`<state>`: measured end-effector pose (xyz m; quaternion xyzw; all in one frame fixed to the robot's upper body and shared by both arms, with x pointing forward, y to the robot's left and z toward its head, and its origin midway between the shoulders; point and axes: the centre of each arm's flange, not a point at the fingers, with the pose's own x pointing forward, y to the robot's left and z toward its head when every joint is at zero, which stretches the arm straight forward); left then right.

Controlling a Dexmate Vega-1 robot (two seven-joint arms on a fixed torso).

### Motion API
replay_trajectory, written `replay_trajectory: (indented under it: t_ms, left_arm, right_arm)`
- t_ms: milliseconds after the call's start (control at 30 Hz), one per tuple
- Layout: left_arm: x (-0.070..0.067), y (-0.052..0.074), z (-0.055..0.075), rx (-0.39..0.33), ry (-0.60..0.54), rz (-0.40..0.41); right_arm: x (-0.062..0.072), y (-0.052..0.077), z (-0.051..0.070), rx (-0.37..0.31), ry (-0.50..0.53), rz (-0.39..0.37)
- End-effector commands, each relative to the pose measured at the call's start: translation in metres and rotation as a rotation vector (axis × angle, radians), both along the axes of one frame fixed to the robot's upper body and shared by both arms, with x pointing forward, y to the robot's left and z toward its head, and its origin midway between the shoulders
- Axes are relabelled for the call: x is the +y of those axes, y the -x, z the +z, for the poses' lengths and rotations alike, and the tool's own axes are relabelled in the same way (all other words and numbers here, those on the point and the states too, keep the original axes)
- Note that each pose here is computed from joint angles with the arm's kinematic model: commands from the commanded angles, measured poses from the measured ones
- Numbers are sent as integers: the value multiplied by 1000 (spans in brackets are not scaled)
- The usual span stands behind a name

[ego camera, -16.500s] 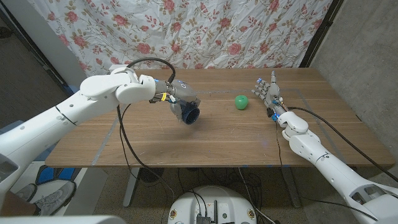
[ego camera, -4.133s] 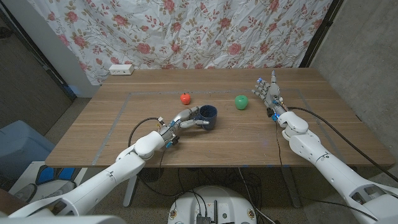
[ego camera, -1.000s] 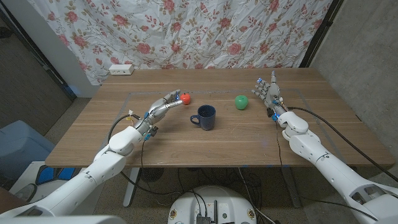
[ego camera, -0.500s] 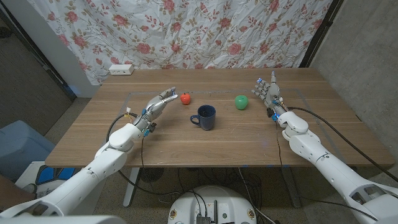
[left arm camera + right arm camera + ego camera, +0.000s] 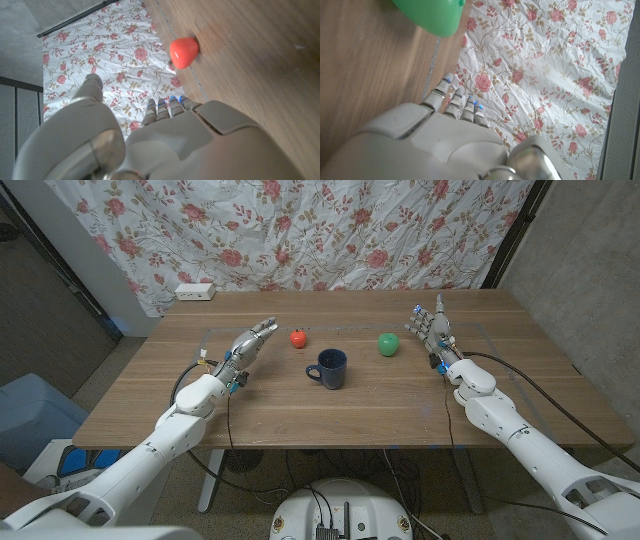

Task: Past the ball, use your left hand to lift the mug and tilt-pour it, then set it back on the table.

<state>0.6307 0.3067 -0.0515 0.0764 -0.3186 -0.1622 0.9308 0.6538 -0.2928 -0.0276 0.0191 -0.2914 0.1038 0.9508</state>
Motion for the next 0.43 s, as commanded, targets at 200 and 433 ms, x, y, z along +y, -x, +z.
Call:
replay_trajectory:
  t_ms: [200, 433]
  left_arm:
    - [0, -20, 9, -3, 60, 27]
    - [-1, -26, 2, 28, 155, 41]
  right_arm:
    - [0, 0, 0, -1, -2, -2]
    - [0, 0, 0, 0, 0, 0]
